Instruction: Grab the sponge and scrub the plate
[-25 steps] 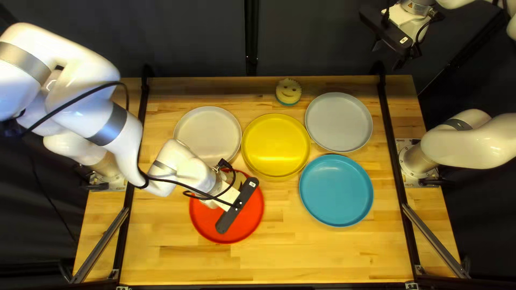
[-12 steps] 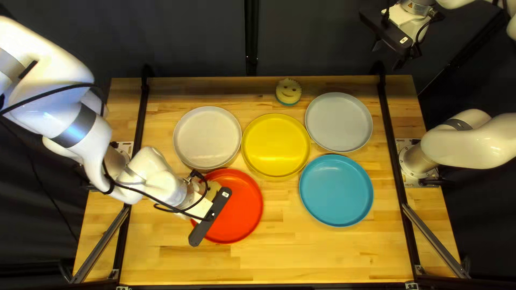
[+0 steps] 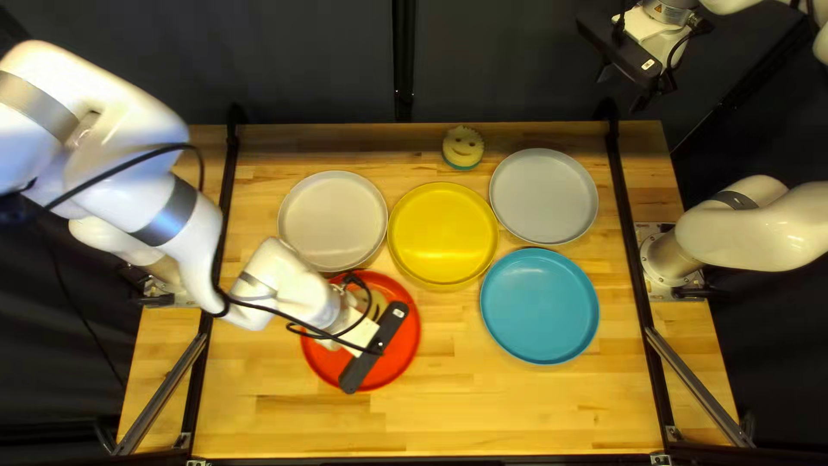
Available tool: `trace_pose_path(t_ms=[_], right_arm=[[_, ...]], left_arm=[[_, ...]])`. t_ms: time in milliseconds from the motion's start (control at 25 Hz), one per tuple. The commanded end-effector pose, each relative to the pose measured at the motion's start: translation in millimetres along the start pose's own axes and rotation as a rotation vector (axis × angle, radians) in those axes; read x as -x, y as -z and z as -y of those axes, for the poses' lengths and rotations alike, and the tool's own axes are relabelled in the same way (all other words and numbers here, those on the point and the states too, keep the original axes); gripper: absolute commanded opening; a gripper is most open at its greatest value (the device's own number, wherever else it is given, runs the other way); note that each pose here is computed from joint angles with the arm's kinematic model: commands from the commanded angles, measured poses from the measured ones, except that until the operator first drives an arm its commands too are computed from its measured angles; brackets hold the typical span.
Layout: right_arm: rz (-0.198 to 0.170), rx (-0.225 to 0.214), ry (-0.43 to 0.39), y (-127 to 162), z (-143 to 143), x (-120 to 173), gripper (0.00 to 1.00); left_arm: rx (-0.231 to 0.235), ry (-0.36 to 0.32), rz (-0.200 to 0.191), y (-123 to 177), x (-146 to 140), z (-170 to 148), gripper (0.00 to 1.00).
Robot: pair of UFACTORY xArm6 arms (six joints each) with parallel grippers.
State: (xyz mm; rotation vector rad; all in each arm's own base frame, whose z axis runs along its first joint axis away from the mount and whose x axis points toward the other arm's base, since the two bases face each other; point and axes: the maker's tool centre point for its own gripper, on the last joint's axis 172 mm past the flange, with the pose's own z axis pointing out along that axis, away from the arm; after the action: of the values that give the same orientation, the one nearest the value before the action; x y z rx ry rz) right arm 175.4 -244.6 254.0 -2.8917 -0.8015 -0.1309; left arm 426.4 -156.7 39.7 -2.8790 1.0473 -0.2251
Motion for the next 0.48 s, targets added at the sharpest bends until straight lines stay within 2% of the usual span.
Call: trace_pose_path(t_ms=[40, 160, 480], right_arm=[[0.0, 0.0, 0.0, 0, 0, 0, 1.0], [0.0, 0.0, 0.0, 0, 0, 0, 1.0], [0.0, 0.0, 0.0, 0, 0, 0, 1.0]], left_arm=[[-0.004, -0.022, 0.001, 6, -3, -5, 0.0], [0.002, -0.019, 0.005, 8, 6, -18, 0.0], [0.01, 0.011, 0.029, 19, 30, -81, 0.0]])
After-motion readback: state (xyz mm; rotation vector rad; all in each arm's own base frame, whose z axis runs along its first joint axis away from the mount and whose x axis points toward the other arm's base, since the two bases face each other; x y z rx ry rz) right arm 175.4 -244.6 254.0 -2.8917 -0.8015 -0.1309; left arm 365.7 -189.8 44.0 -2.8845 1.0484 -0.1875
